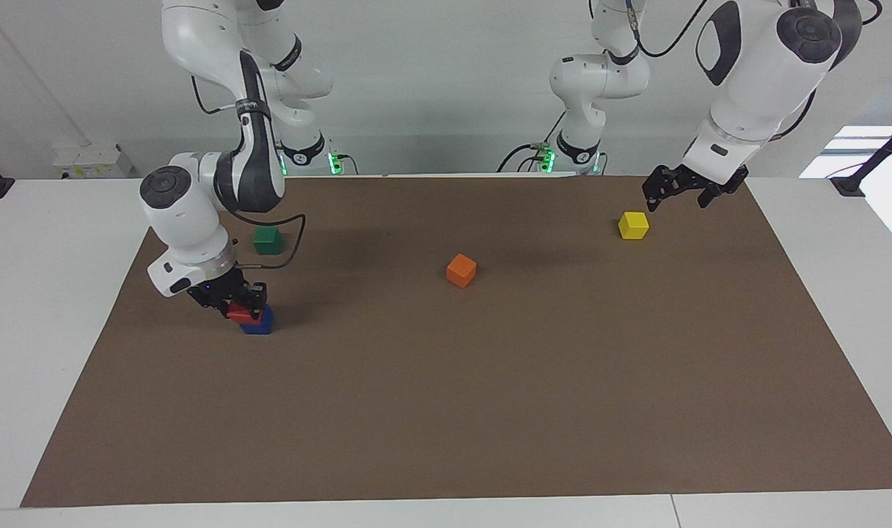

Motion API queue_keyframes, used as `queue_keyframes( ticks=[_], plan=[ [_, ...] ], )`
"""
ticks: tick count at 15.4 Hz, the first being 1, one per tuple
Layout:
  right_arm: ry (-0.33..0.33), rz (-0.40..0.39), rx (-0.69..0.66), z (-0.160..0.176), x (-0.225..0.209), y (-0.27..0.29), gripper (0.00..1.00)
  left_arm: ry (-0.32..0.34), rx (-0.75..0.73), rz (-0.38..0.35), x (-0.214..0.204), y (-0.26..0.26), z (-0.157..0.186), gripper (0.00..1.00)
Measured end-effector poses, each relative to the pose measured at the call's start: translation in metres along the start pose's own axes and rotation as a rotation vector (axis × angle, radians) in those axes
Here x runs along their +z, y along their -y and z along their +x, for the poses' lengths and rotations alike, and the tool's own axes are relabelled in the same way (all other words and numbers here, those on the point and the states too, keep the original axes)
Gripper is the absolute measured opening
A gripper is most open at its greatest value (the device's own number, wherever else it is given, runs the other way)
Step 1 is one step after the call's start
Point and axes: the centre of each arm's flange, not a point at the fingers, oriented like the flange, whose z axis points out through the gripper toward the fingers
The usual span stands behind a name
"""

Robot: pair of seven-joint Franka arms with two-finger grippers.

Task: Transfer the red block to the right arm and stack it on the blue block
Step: 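Lower the red cube onto the blue cube with the right gripper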

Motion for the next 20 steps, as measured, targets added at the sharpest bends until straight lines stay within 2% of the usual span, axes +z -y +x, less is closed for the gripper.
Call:
queue_keyframes(
  ticks=[5,7,8,12,20],
  plan=[
    [0.000,0.000,0.000,0.000,0.000,0.000,0.56,0.000,0.000,0.000,0.000,0.000,0.000,1.00],
    [0.000,0.000,0.000,0.000,0.000,0.000,0.60,0.000,0.000,0.000,0.000,0.000,0.000,1.00],
    [0.002,0.000,0.000,0.000,0.001,0.000,0.64,0.000,0.000,0.000,0.000,0.000,0.000,1.00],
    [0.006,0.000,-0.001,-0.002,0.002,0.000,1.00,0.000,-0.001,0.000,0.000,0.000,0.000,1.00],
    [-0.009,0.000,-0.001,0.004,-0.008,0.001,1.00,0.000,-0.001,0.000,0.000,0.001,0.000,1.00]
  ],
)
